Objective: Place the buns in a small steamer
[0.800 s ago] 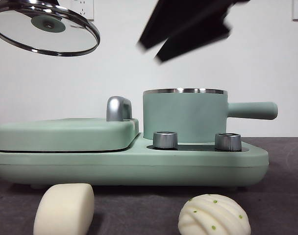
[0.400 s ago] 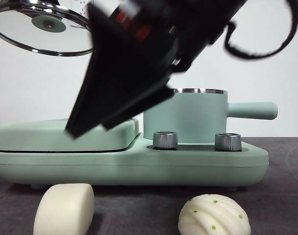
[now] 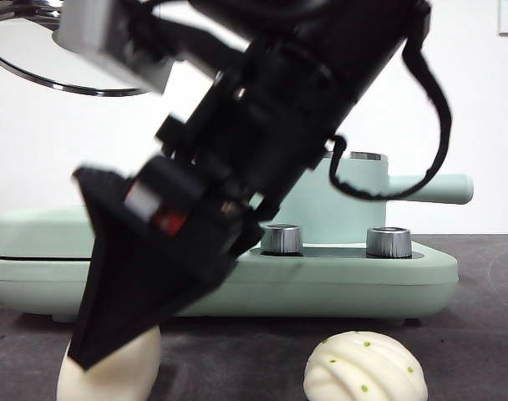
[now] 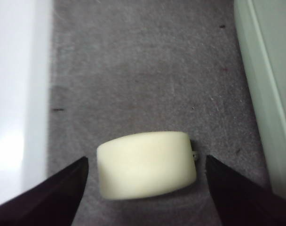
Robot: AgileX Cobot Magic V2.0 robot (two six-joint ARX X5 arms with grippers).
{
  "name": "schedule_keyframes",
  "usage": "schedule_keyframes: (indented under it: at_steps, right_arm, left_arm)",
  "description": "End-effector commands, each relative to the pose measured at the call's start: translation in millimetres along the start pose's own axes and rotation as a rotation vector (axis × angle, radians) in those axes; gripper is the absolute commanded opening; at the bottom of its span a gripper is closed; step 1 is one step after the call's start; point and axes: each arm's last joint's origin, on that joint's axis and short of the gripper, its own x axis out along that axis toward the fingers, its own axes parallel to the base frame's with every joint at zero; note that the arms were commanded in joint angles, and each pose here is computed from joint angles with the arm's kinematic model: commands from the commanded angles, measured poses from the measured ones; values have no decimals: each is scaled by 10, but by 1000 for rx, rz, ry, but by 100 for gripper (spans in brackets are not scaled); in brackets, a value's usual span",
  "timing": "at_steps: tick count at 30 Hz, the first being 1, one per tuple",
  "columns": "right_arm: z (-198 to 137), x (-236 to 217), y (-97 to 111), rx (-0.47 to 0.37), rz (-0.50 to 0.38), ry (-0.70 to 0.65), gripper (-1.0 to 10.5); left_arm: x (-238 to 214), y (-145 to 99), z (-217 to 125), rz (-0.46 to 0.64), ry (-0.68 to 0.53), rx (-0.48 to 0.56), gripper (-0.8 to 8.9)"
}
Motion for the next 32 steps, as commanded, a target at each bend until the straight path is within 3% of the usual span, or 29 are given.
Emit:
schedule_keyframes:
  at_steps: [1, 6, 14, 20, 25, 32]
  right_arm:
    - [18, 102, 21, 9, -5, 20, 379]
    - [12, 123, 65, 38, 8, 37, 250]
    - [125, -63, 71, 182, 2, 53, 234]
    - [257, -552, -13, 359, -138, 85, 233]
    - [354, -1074, -102, 445, -237, 71, 233]
    - [459, -1758, -444, 613, -382, 31, 235]
  left_arm:
    - [-36, -1, 70, 2, -49, 4, 11]
    - [-37, 6, 69, 5, -48, 4, 10]
    - [-37, 7, 69, 6, -48, 5, 11]
    - [-37, 7, 70, 6, -49, 5, 11]
    - [-37, 7, 69, 6, -48, 5, 10]
    - [-30, 8, 69, 6, -47, 5, 10]
